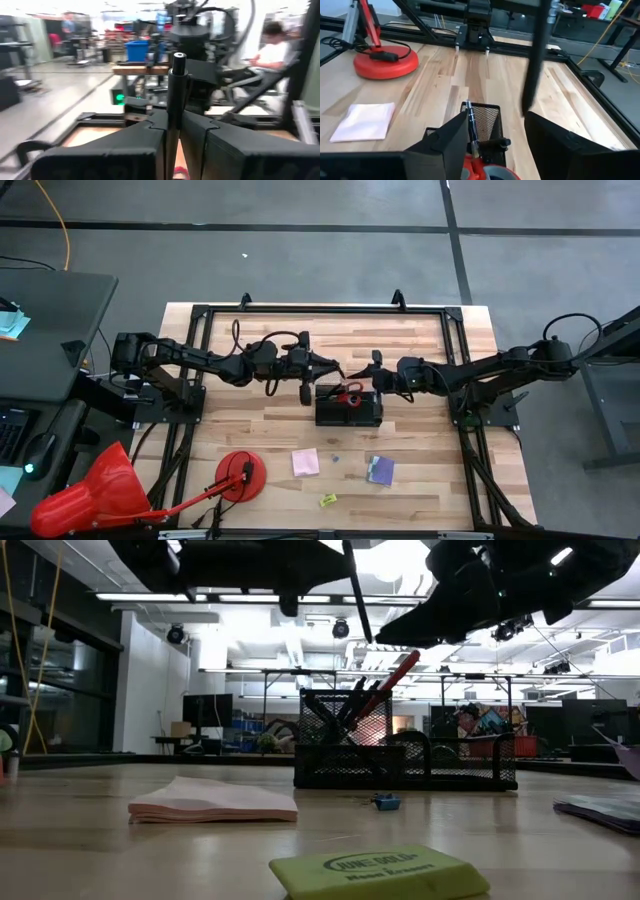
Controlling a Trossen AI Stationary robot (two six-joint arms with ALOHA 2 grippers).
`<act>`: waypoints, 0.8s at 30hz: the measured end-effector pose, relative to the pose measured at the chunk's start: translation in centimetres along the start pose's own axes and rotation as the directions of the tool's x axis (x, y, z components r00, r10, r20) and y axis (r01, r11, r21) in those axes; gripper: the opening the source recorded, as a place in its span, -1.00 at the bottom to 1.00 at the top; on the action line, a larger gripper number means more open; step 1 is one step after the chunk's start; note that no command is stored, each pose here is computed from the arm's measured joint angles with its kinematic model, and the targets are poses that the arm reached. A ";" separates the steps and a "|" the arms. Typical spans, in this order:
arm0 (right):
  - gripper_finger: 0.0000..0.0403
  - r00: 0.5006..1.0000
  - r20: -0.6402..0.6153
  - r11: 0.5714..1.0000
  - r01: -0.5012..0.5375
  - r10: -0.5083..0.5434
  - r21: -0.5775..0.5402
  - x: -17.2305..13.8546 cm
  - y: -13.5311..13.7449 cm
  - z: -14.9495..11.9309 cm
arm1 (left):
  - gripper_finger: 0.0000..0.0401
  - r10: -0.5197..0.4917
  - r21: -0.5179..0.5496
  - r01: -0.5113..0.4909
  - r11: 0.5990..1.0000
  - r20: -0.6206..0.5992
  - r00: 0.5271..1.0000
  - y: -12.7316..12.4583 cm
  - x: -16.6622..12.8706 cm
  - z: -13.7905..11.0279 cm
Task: Pick and place office supplies into organizer
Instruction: Put the black pen into the black desk organizer
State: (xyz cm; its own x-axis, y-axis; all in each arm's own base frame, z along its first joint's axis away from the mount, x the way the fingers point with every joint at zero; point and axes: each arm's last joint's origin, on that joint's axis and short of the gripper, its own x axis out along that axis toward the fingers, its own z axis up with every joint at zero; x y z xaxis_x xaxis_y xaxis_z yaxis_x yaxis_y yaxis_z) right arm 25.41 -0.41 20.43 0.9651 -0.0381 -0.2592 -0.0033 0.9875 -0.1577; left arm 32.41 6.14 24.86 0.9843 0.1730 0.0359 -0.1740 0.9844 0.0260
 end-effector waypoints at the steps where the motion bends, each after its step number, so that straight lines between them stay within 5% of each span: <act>1: -0.06 1.000 -0.009 1.000 0.008 -0.008 0.000 0.0 0.0 0.0 | -0.92 0.028 0.002 -0.028 1.000 -0.003 1.000 0.1 0.0 0.0; 8: -0.10 0.989 -0.089 0.993 0.115 -0.115 -0.006 -1.9 -0.5 0.3 | -0.93 0.045 -0.018 -0.047 0.999 -0.093 0.995 0.1 -0.8 -1.9; 24: -0.16 0.992 -0.020 0.992 0.123 -0.124 -0.027 -3.2 -0.7 1.6 | -0.90 0.048 -0.132 -0.066 0.989 -0.132 0.990 -0.6 -3.2 -5.3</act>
State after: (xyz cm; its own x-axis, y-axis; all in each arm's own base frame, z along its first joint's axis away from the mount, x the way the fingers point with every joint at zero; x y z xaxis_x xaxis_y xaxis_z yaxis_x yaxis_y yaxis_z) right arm 22.68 -0.74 22.86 0.9528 -0.1628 -0.2563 0.1084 0.9708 -0.2140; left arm 29.57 5.19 19.45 0.9702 0.2230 -0.0952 -0.2328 0.9665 -0.1082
